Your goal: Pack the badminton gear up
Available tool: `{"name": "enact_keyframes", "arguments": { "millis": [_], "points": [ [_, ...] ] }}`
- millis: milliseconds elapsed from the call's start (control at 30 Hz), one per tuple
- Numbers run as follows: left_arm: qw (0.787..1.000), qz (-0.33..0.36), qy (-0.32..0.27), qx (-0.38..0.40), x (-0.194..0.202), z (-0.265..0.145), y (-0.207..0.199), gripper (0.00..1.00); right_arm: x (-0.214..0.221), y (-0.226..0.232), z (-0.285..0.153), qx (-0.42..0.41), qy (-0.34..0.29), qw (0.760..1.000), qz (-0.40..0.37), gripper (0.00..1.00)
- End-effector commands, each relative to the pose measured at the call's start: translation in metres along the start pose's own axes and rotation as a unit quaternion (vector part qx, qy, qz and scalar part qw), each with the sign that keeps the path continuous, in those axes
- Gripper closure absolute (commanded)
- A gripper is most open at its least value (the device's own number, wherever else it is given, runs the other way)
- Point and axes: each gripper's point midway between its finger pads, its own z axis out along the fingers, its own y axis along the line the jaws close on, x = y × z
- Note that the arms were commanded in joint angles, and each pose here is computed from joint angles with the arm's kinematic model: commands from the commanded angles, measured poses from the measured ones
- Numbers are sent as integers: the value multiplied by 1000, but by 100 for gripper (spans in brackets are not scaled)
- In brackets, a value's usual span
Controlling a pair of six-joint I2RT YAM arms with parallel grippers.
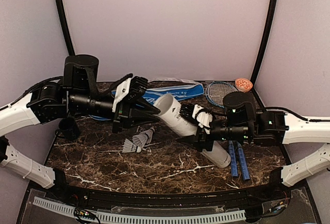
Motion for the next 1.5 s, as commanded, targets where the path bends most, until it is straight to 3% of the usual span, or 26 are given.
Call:
{"name": "enact_keyframes", "arguments": {
  "millis": [0,367,1067,1200,1333,1467],
  "points": [
    [1000,-8,2,17,-3,-1,-6,83,-27,-4,-6,5,-37,999,-8,39],
    [999,-26,-31,36,-13,-10,-16,100,-8,-5,-5,18,-13,1000,-21,41],
    [987,-50,-150,4,-47,-56,1,100,11,-7,-4,28,8,999,-18,45],
    [987,-57,-151,-8,-44,-59,5,100,12,-7,-4,30,9,999,-18,45],
    [984,-75,-154,-58,-39,-65,22,100,3,-11,-9,37,-5,999,-11,45],
    [974,-135,-119,-138,-6,-56,49,100,-26,-18,-23,47,-40,998,-2,45]
  ]
}}
